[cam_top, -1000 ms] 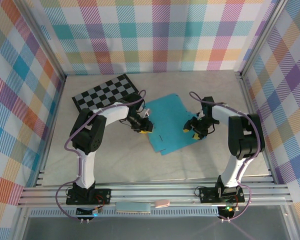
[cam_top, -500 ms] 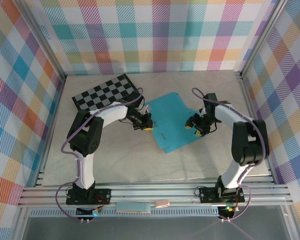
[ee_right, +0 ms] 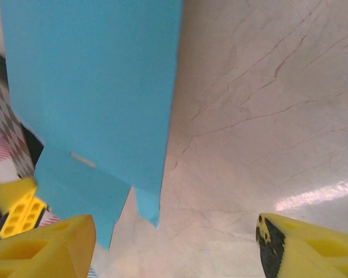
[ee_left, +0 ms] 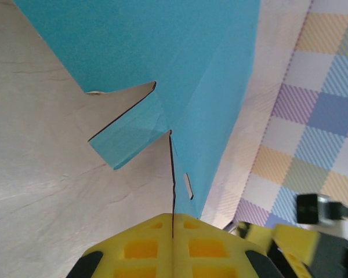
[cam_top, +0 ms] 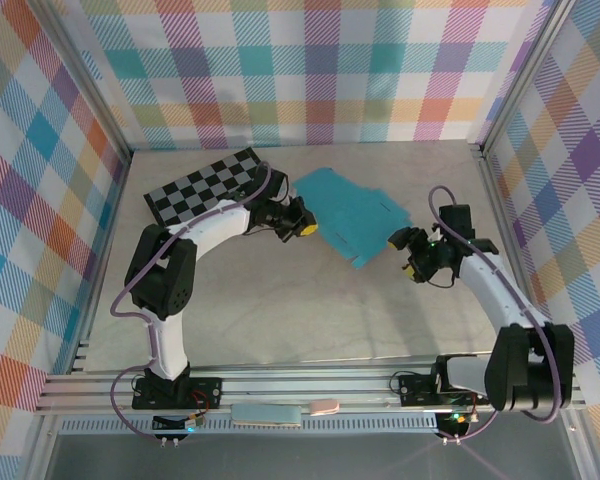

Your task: Fold the paper box

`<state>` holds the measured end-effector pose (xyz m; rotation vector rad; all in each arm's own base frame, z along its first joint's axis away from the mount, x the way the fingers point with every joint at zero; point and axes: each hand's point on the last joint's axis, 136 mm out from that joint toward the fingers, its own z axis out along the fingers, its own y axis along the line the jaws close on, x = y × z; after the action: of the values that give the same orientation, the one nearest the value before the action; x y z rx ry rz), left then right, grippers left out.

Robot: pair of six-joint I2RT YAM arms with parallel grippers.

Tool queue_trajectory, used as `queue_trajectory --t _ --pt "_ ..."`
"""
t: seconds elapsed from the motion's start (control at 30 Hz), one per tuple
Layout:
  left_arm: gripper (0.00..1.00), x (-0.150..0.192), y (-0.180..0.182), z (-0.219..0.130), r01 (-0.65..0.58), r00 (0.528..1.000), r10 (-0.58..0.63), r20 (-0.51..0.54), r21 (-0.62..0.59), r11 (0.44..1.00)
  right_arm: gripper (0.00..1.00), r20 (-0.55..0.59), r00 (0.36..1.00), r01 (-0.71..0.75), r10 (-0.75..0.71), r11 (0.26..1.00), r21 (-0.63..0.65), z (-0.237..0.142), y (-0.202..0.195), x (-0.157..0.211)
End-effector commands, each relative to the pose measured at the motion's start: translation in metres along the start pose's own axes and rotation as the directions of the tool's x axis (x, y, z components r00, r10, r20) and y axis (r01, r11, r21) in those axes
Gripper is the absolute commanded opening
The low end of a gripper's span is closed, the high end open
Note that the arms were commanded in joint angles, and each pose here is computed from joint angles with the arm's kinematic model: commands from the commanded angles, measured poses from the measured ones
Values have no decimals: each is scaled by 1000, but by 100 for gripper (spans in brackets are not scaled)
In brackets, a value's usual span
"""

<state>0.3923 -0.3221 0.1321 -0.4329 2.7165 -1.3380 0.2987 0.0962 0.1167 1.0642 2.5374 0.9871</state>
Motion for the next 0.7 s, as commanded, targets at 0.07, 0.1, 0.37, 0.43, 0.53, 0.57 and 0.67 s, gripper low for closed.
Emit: queue_trajectory --t 0.07,0.1,0.37,0.43,0.53,0.57,0.67 --pt "0 -4 -37 -14 20 1000 -20 4 100 995 72 -42 993 -120 115 980 -157 24 31 -22" --pt "0 -4 -38 -14 20 1000 -20 4 102 995 71 -48 990 -139 132 977 -164 31 29 -28" --pt "0 -3 -40 -17 20 1000 -21 8 115 993 64 -89 987 -152 135 965 -216 58 40 -55" --pt "0 -3 -41 -18 17 1000 -19 11 120 993 60 -75 986 -165 152 959 -231 62 38 -61" --pt "0 -3 -41 -18 17 1000 -19 10 122 992 54 -86 980 -193 177 953 -232 70 34 -63" --pt "0 -3 -42 -18 17 1000 -19 11 125 992 52 -83 980 -193 178 953 -232 71 34 -64" --pt "0 -3 -44 -19 14 1000 -16 12 135 991 46 -77 979 -200 186 949 -243 74 33 -68"
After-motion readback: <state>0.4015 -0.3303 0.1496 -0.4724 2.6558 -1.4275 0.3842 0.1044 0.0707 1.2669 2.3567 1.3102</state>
